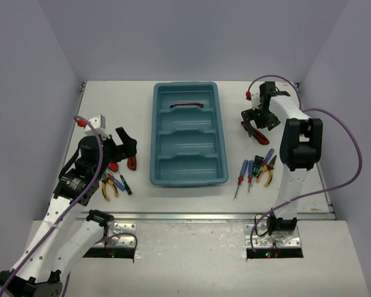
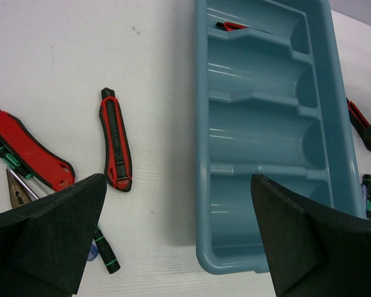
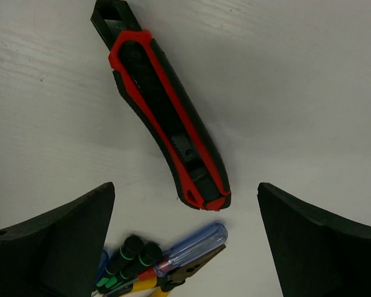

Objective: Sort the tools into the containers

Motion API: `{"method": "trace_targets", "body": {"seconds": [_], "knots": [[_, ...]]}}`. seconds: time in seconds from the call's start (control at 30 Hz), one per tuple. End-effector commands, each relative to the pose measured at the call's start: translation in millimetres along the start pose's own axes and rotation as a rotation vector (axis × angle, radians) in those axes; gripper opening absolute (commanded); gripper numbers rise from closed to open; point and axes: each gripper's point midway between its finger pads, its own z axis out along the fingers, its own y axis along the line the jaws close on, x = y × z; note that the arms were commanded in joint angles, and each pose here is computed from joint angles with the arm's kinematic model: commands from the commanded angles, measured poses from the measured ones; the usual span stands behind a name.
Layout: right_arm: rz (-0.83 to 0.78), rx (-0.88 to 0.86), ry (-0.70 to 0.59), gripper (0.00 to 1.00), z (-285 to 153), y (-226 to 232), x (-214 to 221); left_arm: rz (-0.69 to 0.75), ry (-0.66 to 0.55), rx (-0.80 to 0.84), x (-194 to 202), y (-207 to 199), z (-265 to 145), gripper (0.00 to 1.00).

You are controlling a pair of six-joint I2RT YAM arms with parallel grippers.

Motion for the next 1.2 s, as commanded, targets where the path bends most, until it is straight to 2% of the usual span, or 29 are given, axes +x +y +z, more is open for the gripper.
{"method": "trace_targets", "body": {"seconds": [0.0,0.2,0.4,0.47,0.5,0.53,0.57,0.6,0.67,0.83,0.97,1.03,1.13,1.17], "knots": [[0.004,-0.031,-0.095,0.95,-7.6,-8.0,-23.2,-0.007,-0.055,0.035,-13.1,-7.7,-4.3,1.0],[-0.034,-0.083,-0.097,0.87,14.2,-0.7,-23.9,-0.007,-0.057,0.031,-13.3,-6.8,-4.5,1.0],[-0.071,-0.15,-0.112,0.73,34.4,14.3,-27.7,-0.007,-0.06,0.032,-13.8,-6.9,-5.1,1.0],[-0.075,-0.109,-0.101,0.57,40.3,8.1,-29.3,-0.009,-0.061,0.031,-14.0,-6.8,-5.1,1.0],[-0.07,-0.089,-0.095,0.38,41.9,4.9,-29.6,-0.009,-0.061,0.028,-14.0,-6.2,-5.1,1.0],[-0.064,-0.071,-0.088,0.33,43.1,2.3,-29.9,-0.009,-0.062,0.028,-14.2,-6.2,-5.4,1.0],[-0.057,-0.04,-0.088,0.19,42.5,-2.4,-32.2,-0.008,-0.06,0.027,-13.8,-6.0,-5.2,1.0],[-0.052,-0.021,-0.096,0.1,41.1,-5.0,-34.6,-0.008,-0.061,0.025,-13.8,-5.6,-5.1,1.0],[-0.048,0.035,-0.139,0.01,29.4,-11.8,-46.3,-0.009,-0.063,0.025,-14.6,-5.8,-5.3,1.0],[-0.108,0.192,-0.354,0.0,-29.2,-13.8,-100.2,-0.008,-0.06,0.019,-14.0,-5.0,-4.3,1.0],[-0.396,0.283,-0.567,0.0,-82.7,27.4,-151.7,-0.009,-0.059,0.011,-13.6,-3.6,-3.9,1.0],[-0.653,0.331,-0.707,0.0,-99.1,74.4,-177.7,-0.011,-0.064,0.007,-14.8,-2.8,-4.7,1.0],[-0.766,0.429,-0.829,0.0,-125.2,95.7,-213.7,-0.012,-0.065,0.0,-14.4,-1.5,-4.5,1.0],[-0.788,0.421,-0.782,0.0,-111.5,107.5,-216.9,-0.012,-0.065,-0.005,-14.5,-0.6,-4.4,1.0]]}}
